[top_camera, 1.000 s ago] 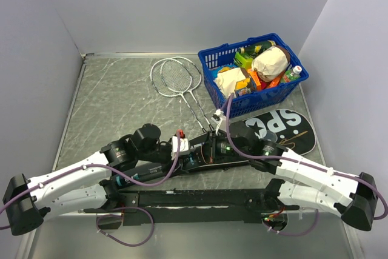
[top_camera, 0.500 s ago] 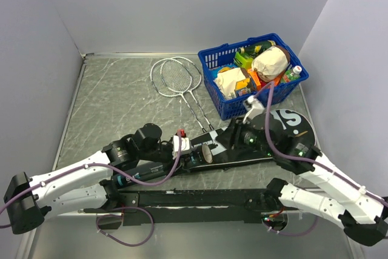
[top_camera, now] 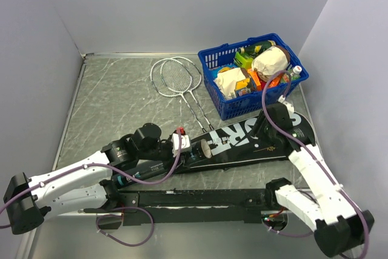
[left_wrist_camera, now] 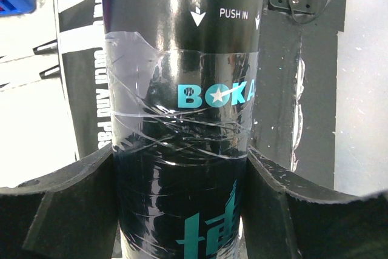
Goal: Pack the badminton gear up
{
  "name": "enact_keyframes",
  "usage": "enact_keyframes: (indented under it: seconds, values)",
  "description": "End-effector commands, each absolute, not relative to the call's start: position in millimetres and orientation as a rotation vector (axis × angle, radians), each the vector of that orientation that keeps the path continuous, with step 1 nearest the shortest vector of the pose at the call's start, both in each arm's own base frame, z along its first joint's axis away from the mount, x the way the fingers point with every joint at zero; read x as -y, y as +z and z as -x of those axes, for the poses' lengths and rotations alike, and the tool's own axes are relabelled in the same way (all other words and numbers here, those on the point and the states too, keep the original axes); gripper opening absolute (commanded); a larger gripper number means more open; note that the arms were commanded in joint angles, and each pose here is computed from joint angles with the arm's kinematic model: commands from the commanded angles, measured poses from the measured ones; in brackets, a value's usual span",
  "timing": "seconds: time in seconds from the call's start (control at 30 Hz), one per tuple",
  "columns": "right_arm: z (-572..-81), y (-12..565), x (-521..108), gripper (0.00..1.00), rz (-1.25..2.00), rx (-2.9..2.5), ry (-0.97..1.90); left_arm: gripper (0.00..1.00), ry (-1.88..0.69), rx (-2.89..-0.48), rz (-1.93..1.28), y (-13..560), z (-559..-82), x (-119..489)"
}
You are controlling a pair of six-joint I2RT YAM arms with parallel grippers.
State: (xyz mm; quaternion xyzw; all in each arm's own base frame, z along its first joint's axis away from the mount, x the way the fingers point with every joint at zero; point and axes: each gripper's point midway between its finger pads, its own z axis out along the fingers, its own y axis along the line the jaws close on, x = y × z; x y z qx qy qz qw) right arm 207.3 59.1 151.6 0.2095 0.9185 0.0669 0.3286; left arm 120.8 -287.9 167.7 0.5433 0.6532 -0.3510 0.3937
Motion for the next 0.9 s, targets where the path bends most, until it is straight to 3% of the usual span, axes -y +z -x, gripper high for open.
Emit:
enact_keyframes:
  seconds: [0.0, 0.47, 0.87]
  values:
    - [-233, 139, -45, 0.65, -0.541, -2.411, 0.13, 0.01, -0.899, -1.535, -1.303, 210, -129, 298]
    - [-258, 68, 8, 0.58, -0.665, -2.553, -0.013, 0.01, -0.897, -1.518, -1.286, 216, -129, 296]
    - [-271, 51, 7, 0.51, -0.651, -2.593, -0.011, 0.01, -0.902, -1.519, -1.291, 216, -128, 296]
